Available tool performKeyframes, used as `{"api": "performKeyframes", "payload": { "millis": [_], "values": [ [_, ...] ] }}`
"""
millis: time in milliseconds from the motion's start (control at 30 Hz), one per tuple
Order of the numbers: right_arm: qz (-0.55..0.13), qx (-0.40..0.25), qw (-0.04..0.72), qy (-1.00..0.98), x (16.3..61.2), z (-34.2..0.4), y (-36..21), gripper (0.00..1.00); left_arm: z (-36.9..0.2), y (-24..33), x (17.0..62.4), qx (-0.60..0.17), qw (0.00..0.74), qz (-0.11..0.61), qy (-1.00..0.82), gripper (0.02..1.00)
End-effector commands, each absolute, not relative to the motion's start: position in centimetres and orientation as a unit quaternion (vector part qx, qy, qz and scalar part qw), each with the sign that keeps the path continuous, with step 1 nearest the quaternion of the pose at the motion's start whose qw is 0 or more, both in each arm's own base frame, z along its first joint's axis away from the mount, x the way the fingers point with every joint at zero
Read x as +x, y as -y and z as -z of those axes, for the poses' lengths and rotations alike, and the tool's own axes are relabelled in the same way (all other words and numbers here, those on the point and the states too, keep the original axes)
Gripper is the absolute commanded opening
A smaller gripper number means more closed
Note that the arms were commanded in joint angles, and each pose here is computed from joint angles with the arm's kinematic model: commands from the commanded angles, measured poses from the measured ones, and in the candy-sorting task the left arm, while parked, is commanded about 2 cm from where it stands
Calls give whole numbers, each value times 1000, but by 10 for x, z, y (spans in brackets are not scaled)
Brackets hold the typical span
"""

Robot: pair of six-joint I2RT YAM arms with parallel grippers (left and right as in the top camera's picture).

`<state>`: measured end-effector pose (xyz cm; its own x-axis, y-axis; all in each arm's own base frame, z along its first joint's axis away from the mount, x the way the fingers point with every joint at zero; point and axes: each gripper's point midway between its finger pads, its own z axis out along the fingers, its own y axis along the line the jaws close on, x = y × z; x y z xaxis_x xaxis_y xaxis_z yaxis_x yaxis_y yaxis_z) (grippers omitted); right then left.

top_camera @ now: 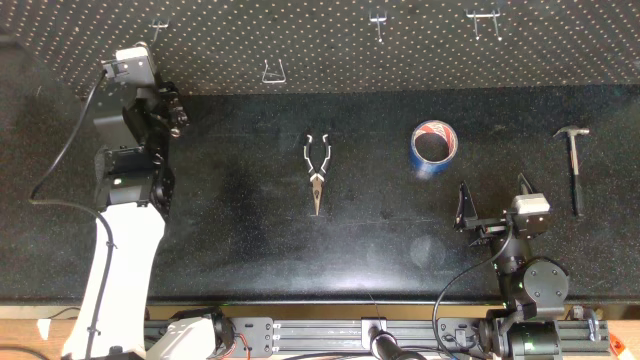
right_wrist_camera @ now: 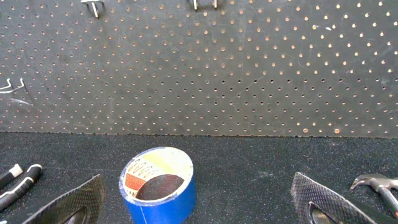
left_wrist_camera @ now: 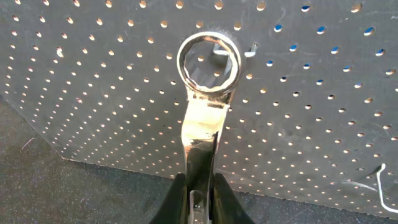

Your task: Place Tools Onto Pegboard

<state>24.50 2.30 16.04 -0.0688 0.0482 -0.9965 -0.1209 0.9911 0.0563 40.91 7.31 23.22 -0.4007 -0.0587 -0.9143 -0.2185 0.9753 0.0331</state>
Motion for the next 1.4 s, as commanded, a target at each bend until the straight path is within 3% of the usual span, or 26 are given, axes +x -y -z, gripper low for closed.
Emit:
{"api": "performKeyframes", "payload": {
  "millis": [33, 567, 600, 733, 800, 900, 933, 1000, 1100, 1167, 1300, 1400],
  "values": [
    [-65, -23, 681, -729, 245, -159, -24, 980, -236, -76, 418, -90, 546, -75, -830, 27],
    [-65, -23, 681, -729, 245, -159, -24, 980, -197, -76, 451, -82, 539, -64, -836, 36],
    [-65, -23, 681, -729, 245, -159, -24, 980, -198, -77, 455, -82, 544, -64, -832, 161],
    [-65, -23, 681, -729, 245, -159, -24, 980, -217, -78, 456, -83, 570, -66, -815, 996],
    [-65, -23, 681, -729, 245, -159, -24, 980, -248, -72, 425, -81, 571, -62, -815, 993],
    [-65, -23, 681, -729, 245, -159, -24, 980, -244, -47, 367, -57, 510, -18, -858, 993],
    [-65, -23, 681, -729, 245, -159, -24, 980, -260, -44, 346, -56, 518, -18, -853, 996],
    [-65, -23, 681, -729, 245, -159, -24, 980, -268, -25, 331, -92, 518, 47, -849, 996],
    [-65, -23, 681, -729, 245, -159, -24, 980, -173, 71, 302, -145, 328, 92, -929, 998],
    [-65, -23, 681, -729, 245, -159, -24, 980, -133, 128, 295, -120, 249, 100, -956, 998],
    [-65, -23, 681, -729, 245, -159, -24, 980, -90, 177, 332, -87, 111, 57, -988, 998],
    [-65, -23, 681, -729, 245, -159, -24, 980, -70, 200, 360, -50, 83, 46, -994, 998]
  ]
}}
